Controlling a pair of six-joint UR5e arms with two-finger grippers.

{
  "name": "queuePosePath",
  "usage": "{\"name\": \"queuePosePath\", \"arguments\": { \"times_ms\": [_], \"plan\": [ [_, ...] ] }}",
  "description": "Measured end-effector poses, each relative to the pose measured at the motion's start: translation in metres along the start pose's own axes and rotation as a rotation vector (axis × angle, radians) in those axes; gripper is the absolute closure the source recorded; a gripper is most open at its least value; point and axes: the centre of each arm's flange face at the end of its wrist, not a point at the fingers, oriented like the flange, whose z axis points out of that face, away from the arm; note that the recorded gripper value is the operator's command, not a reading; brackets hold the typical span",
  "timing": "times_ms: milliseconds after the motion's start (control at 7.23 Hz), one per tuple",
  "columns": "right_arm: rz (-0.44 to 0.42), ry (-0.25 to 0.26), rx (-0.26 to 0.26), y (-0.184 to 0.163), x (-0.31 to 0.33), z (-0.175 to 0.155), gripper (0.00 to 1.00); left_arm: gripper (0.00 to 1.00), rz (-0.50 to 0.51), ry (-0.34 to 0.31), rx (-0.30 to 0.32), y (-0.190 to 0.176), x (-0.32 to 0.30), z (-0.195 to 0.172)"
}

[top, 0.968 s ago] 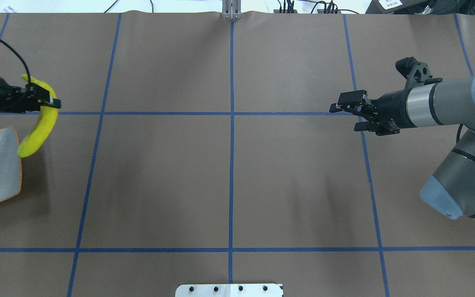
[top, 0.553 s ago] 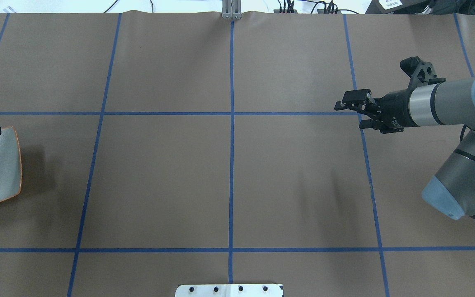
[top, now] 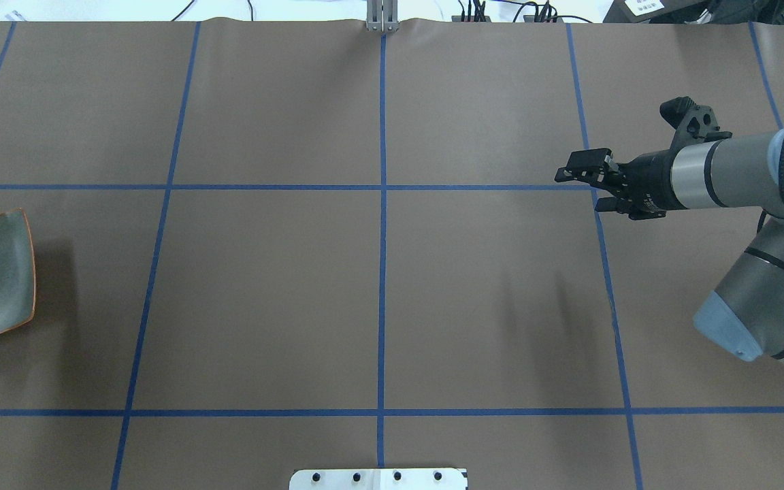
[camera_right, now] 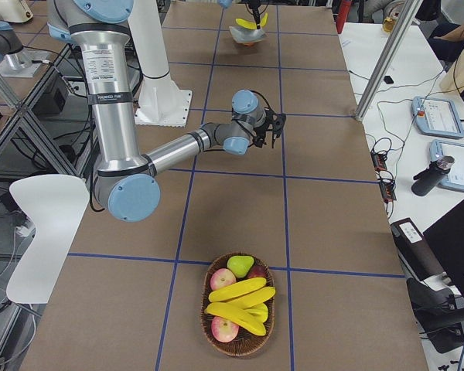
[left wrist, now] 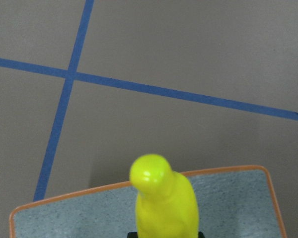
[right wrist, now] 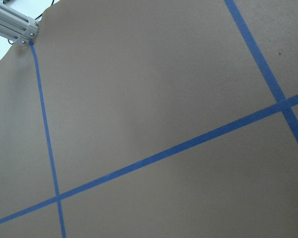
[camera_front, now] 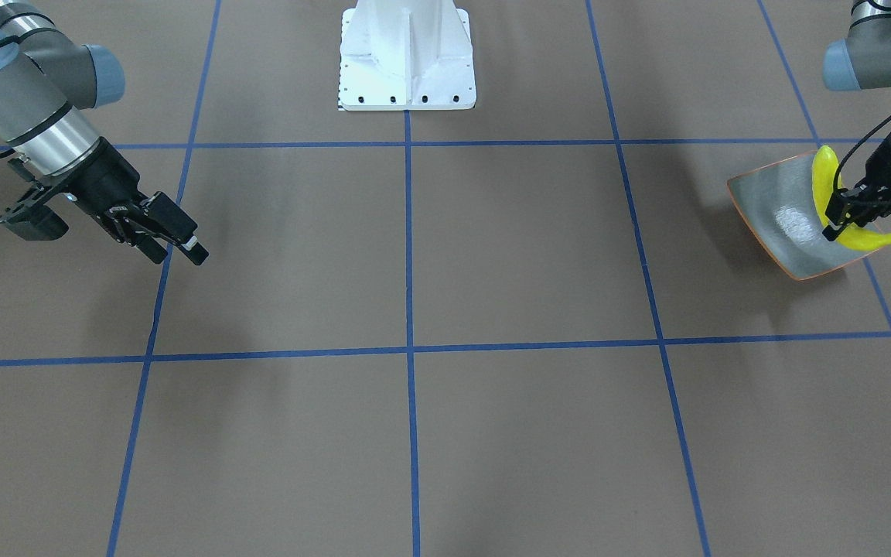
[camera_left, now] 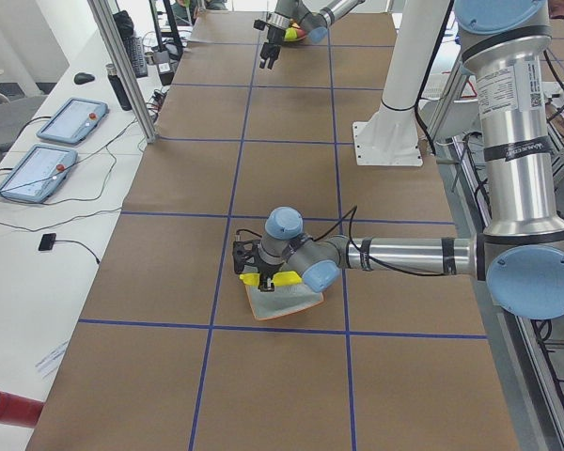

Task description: Transfer all bananas from basket to plate

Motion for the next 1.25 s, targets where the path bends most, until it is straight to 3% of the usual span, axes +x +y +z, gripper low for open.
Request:
{"name": "queuePosePath", "arguments": {
  "times_ms": [553, 692, 830, 968, 1107, 1245],
  "plan": [
    [-0.001, 0.001, -0.001, 0.001, 0.000, 0.002, 0.00, 1.00, 0.029, -0.017, -0.065, 0.019, 0.004, 0.027],
    [-0.002, 0.001, -0.003, 0.002, 0.000, 0.002, 0.00, 0.77, 0.029, -0.021, -0.072, 0.020, 0.003, 0.031],
    [-0.002, 0.002, -0.004, 0.003, 0.000, 0.003, 0.00, 0.33, 0.029, -0.025, -0.077, 0.021, 0.002, 0.035],
    [-0.003, 0.002, -0.005, 0.004, 0.001, 0.003, 0.00, 0.14, 0.030, -0.027, -0.081, 0.021, 0.002, 0.037],
    [-0.003, 0.003, -0.006, 0.004, 0.001, 0.004, 0.00, 0.01, 0.033, -0.026, -0.081, 0.021, 0.002, 0.038],
    [-0.003, 0.002, -0.008, 0.005, 0.000, 0.004, 0.00, 0.01, 0.035, -0.021, -0.080, 0.021, 0.004, 0.037]
  ]
}}
